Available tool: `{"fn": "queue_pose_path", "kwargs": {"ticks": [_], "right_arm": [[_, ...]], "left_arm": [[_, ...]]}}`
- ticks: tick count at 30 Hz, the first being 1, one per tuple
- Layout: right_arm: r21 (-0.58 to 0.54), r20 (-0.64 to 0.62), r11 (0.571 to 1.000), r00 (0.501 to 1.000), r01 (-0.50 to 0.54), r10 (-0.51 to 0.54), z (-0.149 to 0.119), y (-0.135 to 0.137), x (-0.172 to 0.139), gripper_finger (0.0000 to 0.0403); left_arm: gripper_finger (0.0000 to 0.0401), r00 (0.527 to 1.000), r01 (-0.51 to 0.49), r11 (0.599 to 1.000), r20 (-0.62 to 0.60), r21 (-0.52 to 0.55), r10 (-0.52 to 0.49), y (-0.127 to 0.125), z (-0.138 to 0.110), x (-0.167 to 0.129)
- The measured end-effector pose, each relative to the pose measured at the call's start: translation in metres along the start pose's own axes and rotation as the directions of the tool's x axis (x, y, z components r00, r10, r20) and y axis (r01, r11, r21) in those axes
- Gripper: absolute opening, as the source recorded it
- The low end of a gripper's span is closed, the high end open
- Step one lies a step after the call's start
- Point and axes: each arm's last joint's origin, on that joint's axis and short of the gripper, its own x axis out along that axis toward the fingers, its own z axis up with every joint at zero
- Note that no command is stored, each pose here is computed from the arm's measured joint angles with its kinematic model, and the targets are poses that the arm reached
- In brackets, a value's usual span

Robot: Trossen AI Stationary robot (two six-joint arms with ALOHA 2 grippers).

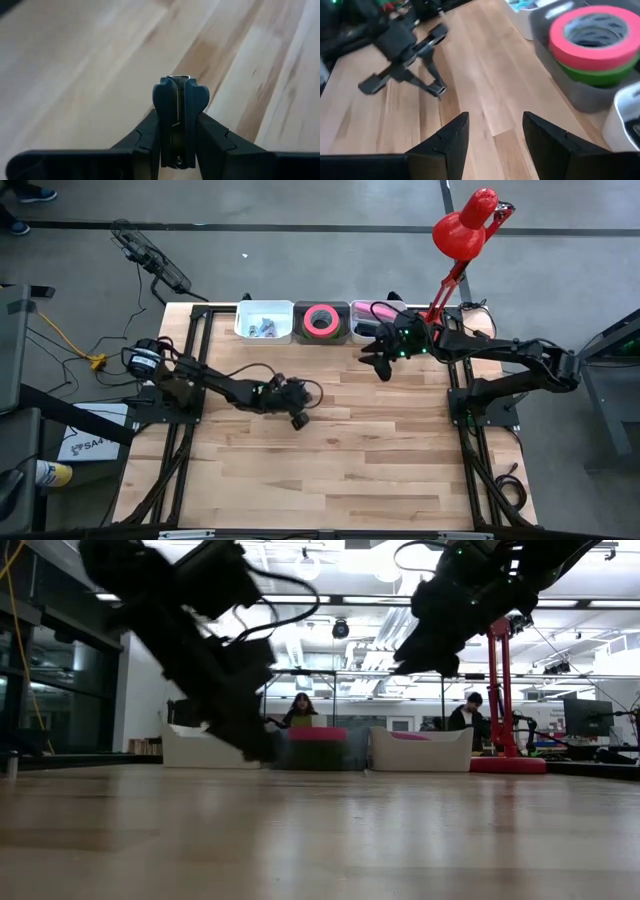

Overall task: Pick and place Stapler, Stapler remover, tape
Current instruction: Put the black staple remover into the left white bin

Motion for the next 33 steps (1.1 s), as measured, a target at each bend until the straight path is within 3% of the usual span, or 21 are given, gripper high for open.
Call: {"fn": "queue_pose_path", "kwargs": {"ticks": [10,18,23,33], "right_arm": [[-0.242,-0.017,0.963,0.993,-0.118,0.117,-0.003,0.025,0.006,0.0177],[-0.357,-0.014,0.929,0.995,-0.097,0.099,-0.005,0.039,0.009,0.0177],[-0.386,0.006,0.92,0.997,-0.066,0.074,-0.004,0.041,0.01,0.0188],[-0.432,0.091,0.898,0.987,-0.079,0.131,0.005,0.044,0.009,0.028]], "left_arm": [[0.0081,0.99,0.089,0.989,0.094,0.115,-0.1,0.003,0.066,0.002],[0.0081,0.973,0.115,0.974,0.178,0.194,-0.15,0.002,0.107,-0.006],[0.0081,0.964,0.108,0.964,0.213,0.242,-0.161,-0.002,0.119,-0.011],[0.0081,0.961,0.11,0.961,0.221,0.255,-0.168,-0.004,0.122,-0.012]]}}
